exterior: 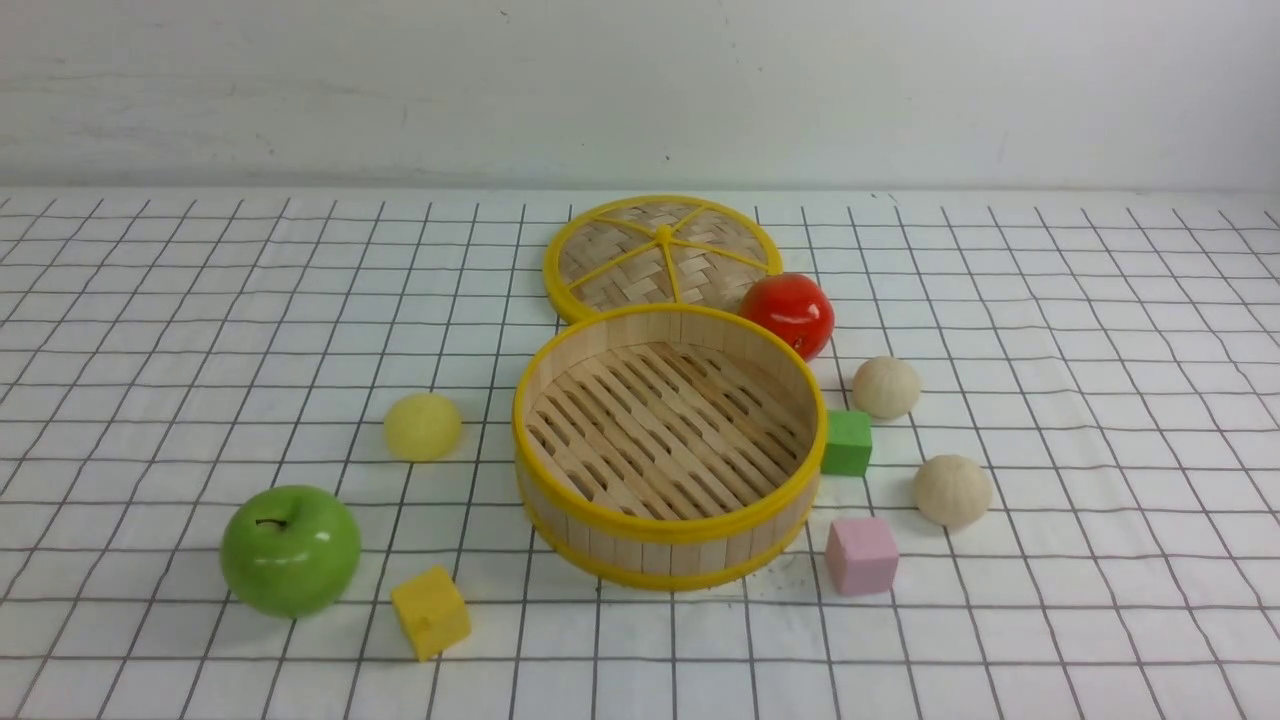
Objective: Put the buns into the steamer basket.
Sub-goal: Use the left arm to grab a steamed stuffed bun
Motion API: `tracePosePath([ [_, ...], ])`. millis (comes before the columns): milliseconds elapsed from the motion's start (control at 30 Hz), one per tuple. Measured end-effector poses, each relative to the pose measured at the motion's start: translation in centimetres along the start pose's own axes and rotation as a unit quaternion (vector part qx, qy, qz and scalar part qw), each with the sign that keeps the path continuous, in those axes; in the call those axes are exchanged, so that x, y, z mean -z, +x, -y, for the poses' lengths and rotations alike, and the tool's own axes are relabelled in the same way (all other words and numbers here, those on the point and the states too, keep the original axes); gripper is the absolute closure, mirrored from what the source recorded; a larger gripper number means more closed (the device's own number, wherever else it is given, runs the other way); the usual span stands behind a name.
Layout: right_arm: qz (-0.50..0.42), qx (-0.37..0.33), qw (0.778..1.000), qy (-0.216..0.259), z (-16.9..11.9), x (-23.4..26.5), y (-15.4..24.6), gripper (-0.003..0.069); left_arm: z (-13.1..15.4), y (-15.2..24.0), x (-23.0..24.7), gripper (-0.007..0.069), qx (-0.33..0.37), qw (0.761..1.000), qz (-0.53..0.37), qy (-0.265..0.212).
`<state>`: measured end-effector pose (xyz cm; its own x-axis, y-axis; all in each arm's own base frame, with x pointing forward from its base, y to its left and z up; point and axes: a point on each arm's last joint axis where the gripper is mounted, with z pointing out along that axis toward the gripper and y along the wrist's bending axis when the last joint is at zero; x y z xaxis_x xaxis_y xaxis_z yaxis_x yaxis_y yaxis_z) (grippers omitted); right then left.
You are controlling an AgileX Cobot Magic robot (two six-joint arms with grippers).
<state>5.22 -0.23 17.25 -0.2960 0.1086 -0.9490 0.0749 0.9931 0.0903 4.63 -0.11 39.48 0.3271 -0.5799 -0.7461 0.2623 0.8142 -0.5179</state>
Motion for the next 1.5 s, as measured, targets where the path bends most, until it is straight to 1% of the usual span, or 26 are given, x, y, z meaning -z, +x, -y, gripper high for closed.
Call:
tracePosePath([
  [67, 0.0, 0.0, 1.0, 0.0, 0.0, 0.0, 0.0, 0.042, 0.4, -0.3, -1.0, 0.0388, -0.002, 0.999, -0.037, -0.017],
  [133, 0.0, 0.0, 1.0, 0.0, 0.0, 0.0, 0.0, 0.042, 0.5, 0.1, -3.4, 0.0388, -0.014, 0.988, -0.141, -0.068],
  [167, 0.0, 0.0, 1.0, 0.0, 0.0, 0.0, 0.0, 0.042, 0.3, 0.4, -4.0, 0.0388, -0.024, 0.98, -0.179, -0.087],
  [200, 0.0, 0.0, 1.0, 0.0, 0.0, 0.0, 0.0, 0.042, 0.2, 0.7, -4.3, 0.0388, -0.03, 0.976, -0.196, -0.095],
  [233, 0.0, 0.0, 1.0, 0.0, 0.0, 0.0, 0.0, 0.042, -0.8, 2.0, -5.6, 0.0387, -0.053, 0.957, -0.256, -0.127],
  [300, 0.0, 0.0, 1.0, 0.0, 0.0, 0.0, 0.0, 0.042, -2.0, 3.7, -7.0, 0.0387, -0.068, 0.936, -0.307, -0.155],
  [367, 0.0, 0.0, 1.0, 0.0, 0.0, 0.0, 0.0, 0.042, -3.2, 5.4, -8.3, 0.0387, -0.069, 0.92, -0.344, -0.175],
  [400, 0.0, 0.0, 1.0, 0.0, 0.0, 0.0, 0.0, 0.042, -3.3, 5.6, -8.5, 0.0387, -0.07, 0.918, -0.349, -0.177],
  [433, 0.0, 0.0, 1.0, 0.0, 0.0, 0.0, 0.0, 0.042, -4.4, 7.3, -9.7, 0.0387, -0.068, 0.9, -0.383, -0.195],
  [533, 0.0, 0.0, 1.0, 0.0, 0.0, 0.0, 0.0, 0.042, -6.4, 10.2, -12.5, 0.0387, -0.073, 0.865, -0.444, -0.222],
  [567, 0.0, 0.0, 1.0, 0.0, 0.0, 0.0, 0.0, 0.042, -6.4, 10.2, -12.7, 0.0387, -0.074, 0.864, -0.446, -0.222],
  [600, 0.0, 0.0, 1.0, 0.0, 0.0, 0.0, 0.0, 0.042, -6.7, 10.7, -13.6, 0.0387, -0.075, 0.855, -0.46, -0.225],
  [633, 0.0, 0.0, 1.0, 0.0, 0.0, 0.0, 0.0, 0.042, -7.4, 12.0, -15.5, 0.0387, -0.079, 0.835, -0.493, -0.231],
  [667, 0.0, 0.0, 1.0, 0.0, 0.0, 0.0, 0.0, 0.042, -7.3, 12.0, -16.2, 0.0387, -0.081, 0.834, -0.496, -0.229],
  [700, 0.0, 0.0, 1.0, 0.0, 0.0, 0.0, 0.0, 0.042, -7.7, 12.8, -17.8, 0.0387, -0.084, 0.818, -0.522, -0.227],
  [733, 0.0, 0.0, 1.0, 0.0, 0.0, 0.0, 0.0, 0.042, -7.9, 13.1, -17.9, 0.0387, -0.084, 0.813, -0.529, -0.228],
  [767, 0.0, 0.0, 1.0, 0.0, 0.0, 0.0, 0.0, 0.042, -8.5, 14.3, -19.6, 0.0387, -0.089, 0.791, -0.562, -0.224],
  [833, 0.0, 0.0, 1.0, 0.0, 0.0, 0.0, 0.0, 0.042, -9.2, 15.9, -22.0, 0.0387, -0.086, 0.765, -0.6, -0.216],
  [867, 0.0, 0.0, 1.0, 0.0, 0.0, 0.0, 0.0, 0.042, -9.9, 17.1, -22.8, 0.0387, -0.084, 0.747, -0.623, -0.217],
  [933, 0.0, 0.0, 1.0, 0.0, 0.0, 0.0, 0.0, 0.042, -10.4, 18.3, -24.4, 0.0387, -0.082, 0.729, -0.645, -0.214],
  [1000, 0.0, 0.0, 1.0, 0.0, 0.0, 0.0, 0.0, 0.042, -11.3, 21.1, -26.5, 0.0387, -0.089, 0.694, -0.682, -0.212],
  [1133, 0.0, 0.0, 1.0, 0.0, 0.0, 0.0, 0.0, 0.042, -11.3, 26.4, -29.0, 0.0387, -0.133, 0.647, -0.723, -0.201],
  [1267, 0.0, 0.0, 1.0, 0.0, 0.0, 0.0, 0.0, 0.042, -10.4, 31.0, -30.9, 0.0387, -0.187, 0.626, -0.729, -0.207],
  [1367, 0.0, 0.0, 1.0, 0.0, 0.0, 0.0, 0.0, 0.042, -10.3, 33.4, -31.3, 0.0387, -0.19, 0.619, -0.729, -0.222],
  [1400, 0.0, 0.0, 1.0, 0.0, 0.0, 0.0, 0.0, 0.042, -10.2, 33.4, -31.3, 0.0387, -0.19, 0.62, -0.728, -0.222],
  [1500, 0.0, 0.0, 1.0, 0.0, 0.0, 0.0, 0.0, 0.042, -10.9, 35.0, -31.0, 0.0387, -0.191, 0.608, -0.736, -0.23],
])
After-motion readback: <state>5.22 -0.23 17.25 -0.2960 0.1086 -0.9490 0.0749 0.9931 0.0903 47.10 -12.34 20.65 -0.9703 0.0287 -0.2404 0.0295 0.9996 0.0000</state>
